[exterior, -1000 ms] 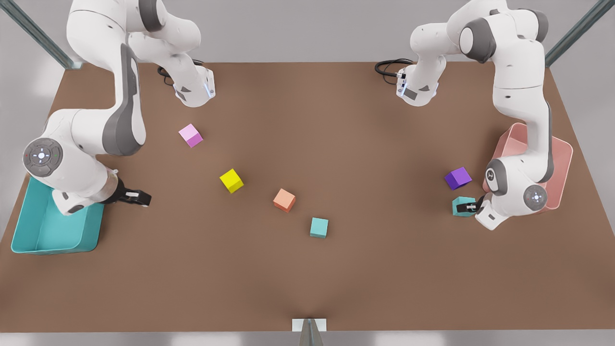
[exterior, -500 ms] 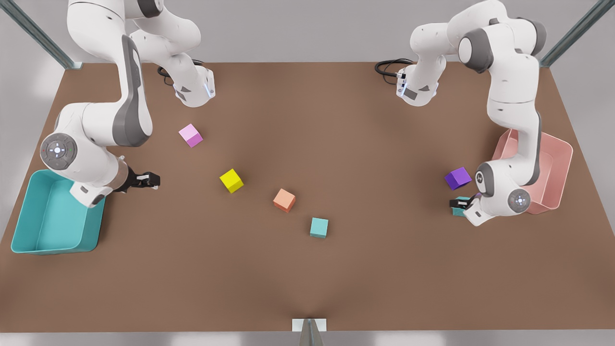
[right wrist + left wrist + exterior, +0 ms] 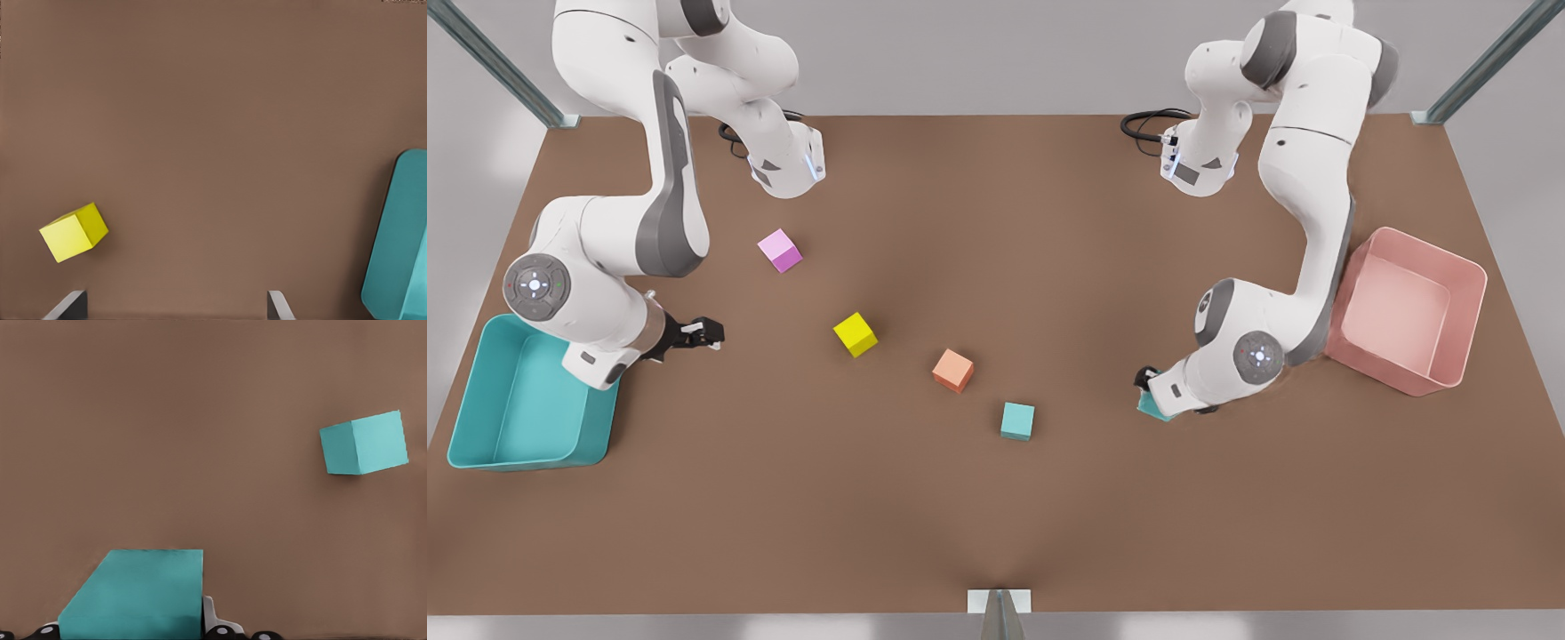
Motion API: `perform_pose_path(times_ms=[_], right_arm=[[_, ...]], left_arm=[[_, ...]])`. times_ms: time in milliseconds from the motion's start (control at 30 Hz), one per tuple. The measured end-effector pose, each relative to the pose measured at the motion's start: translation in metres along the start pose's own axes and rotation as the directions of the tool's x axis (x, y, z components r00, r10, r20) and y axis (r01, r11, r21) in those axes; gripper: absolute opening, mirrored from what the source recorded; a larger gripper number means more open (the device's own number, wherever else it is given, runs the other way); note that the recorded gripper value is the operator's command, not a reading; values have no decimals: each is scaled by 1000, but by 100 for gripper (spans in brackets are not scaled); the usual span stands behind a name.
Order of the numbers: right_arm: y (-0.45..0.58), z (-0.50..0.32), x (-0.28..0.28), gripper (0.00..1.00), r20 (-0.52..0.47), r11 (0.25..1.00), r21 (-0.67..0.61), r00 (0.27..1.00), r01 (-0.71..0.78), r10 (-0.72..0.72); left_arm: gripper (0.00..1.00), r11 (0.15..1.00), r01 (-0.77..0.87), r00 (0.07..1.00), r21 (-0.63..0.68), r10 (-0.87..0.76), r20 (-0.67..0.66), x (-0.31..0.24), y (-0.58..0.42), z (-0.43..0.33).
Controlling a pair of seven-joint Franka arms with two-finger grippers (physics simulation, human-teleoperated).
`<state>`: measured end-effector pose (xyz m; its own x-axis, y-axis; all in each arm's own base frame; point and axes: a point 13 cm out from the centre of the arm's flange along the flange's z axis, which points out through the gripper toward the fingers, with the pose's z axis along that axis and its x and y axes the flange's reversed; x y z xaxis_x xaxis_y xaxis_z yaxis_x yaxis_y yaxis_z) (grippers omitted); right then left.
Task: Stack the two blue cubes on top of each other
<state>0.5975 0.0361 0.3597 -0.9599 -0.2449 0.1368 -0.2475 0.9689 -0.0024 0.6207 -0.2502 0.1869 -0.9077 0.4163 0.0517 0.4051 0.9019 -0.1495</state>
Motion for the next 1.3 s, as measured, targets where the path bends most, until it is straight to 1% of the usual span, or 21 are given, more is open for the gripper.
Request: perform_pose_path(times_ms=[33, 100, 167, 300, 433, 633, 867, 967, 1167, 1300], right_arm=[[0, 0, 0, 100, 0, 1000, 1, 1000, 5, -5], [0, 0, 0, 100, -1, 1000, 4, 1000, 13, -13], [0, 0, 0, 100, -2, 1000, 6, 1000, 19, -19], [1, 1, 0, 100, -4, 1000, 7, 1000, 30, -30], [1, 4, 0, 100, -9, 999, 6, 999, 37, -37], [1, 6, 0, 100, -11, 999, 2, 999, 44, -44], [1, 10, -1, 100, -19, 999, 1, 999, 50, -50], [1, 10, -1, 100, -18, 999, 1, 998, 52, -52], [1, 11, -1, 100, -20, 998, 1, 998, 55, -55], [1, 10, -1, 100, -20, 998, 0, 998, 57, -57]], left_arm=[[63, 1000, -28, 1000, 7, 28, -12, -8, -53, 9], [63, 999, -29, 999, 16, 29, -17, -28, -128, 27], [63, 999, 34, 999, 20, -33, -10, -51, -159, 43], [63, 977, 212, 976, 34, -213, 32, -85, -168, 41], [63, 935, 348, 932, 67, -353, 83, -122, -180, 52], [63, 860, 504, 856, 75, -509, 89, -129, -181, 67], [64, 778, 624, 776, 73, -628, 60, -124, -183, 81], [100, 749, 659, 747, 72, -663, 49, -122, -184, 87], [100, 700, 710, 700, 72, -714, 38, -121, -184, 91], [100, 681, 728, 681, 80, -732, 29, -119, -193, 69]])
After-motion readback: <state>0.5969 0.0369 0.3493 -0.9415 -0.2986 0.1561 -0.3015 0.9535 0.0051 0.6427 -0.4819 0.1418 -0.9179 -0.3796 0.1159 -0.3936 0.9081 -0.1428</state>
